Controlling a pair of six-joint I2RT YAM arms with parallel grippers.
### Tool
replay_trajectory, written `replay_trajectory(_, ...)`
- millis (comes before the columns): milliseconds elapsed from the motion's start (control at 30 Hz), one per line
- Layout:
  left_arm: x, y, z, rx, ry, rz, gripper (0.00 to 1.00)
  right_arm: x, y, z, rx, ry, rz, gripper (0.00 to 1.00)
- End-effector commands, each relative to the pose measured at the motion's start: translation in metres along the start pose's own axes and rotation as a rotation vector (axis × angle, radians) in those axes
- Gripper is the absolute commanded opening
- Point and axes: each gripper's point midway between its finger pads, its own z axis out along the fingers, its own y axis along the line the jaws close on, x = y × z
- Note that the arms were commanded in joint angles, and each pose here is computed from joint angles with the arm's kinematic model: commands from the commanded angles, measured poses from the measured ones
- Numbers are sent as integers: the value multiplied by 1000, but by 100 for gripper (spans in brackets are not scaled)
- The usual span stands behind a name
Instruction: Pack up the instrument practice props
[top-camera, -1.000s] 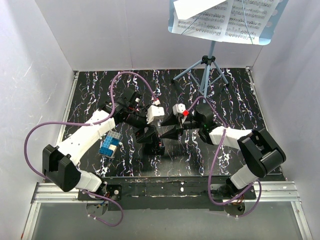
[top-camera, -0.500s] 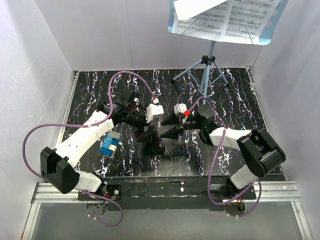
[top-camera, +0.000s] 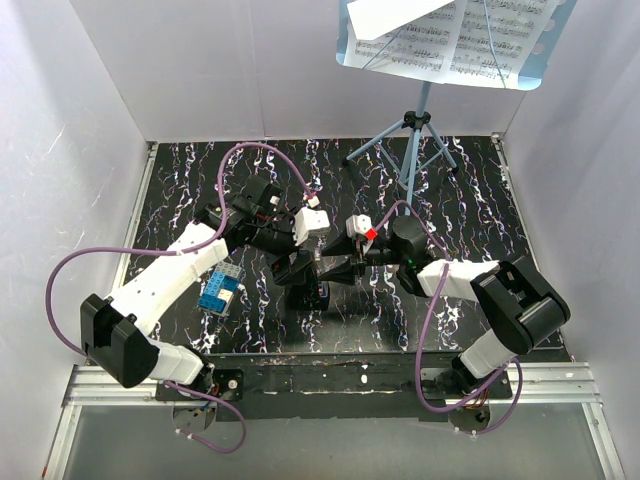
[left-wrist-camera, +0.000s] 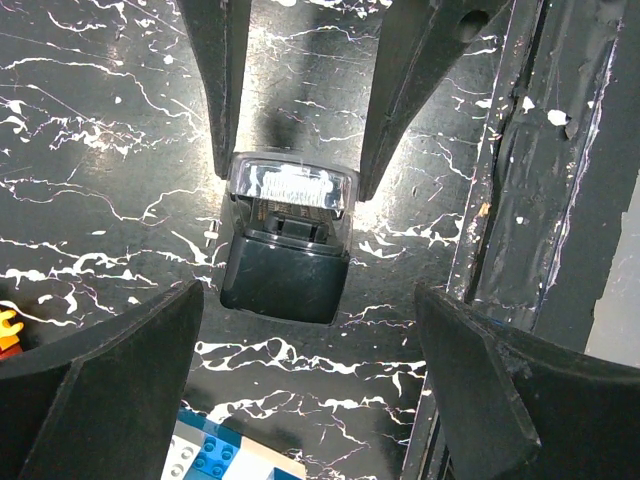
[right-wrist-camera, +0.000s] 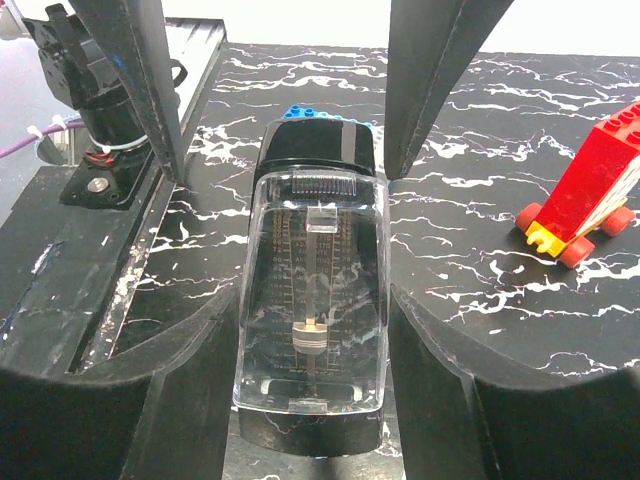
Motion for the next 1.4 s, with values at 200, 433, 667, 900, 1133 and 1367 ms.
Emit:
replay_trajectory(200,-14,-5,-16,-45,-42,48,85,-3,1,7,-20,-26,-55,1)
replay_trajectory(433,-11,-5,-14,-44,-37,51,85,1,4,7,-18,-21,-41,1)
replay_trajectory(667,-11,-5,-13,-42,-33,61,85,-1,8,9,-14,-31,-23,1)
replay_trajectory(900,-6,-7,-13,-33,-21,62,85,-4,5,11,-13,-44,-69,1)
replay_trajectory(1133,4,-9,-11,-27,12,57,85,-8,7,11,-24,-66,-79,1)
replay_trajectory(1367,5,-10,-14,-24,27,77,85,1,6,8,8,-59,-80,1)
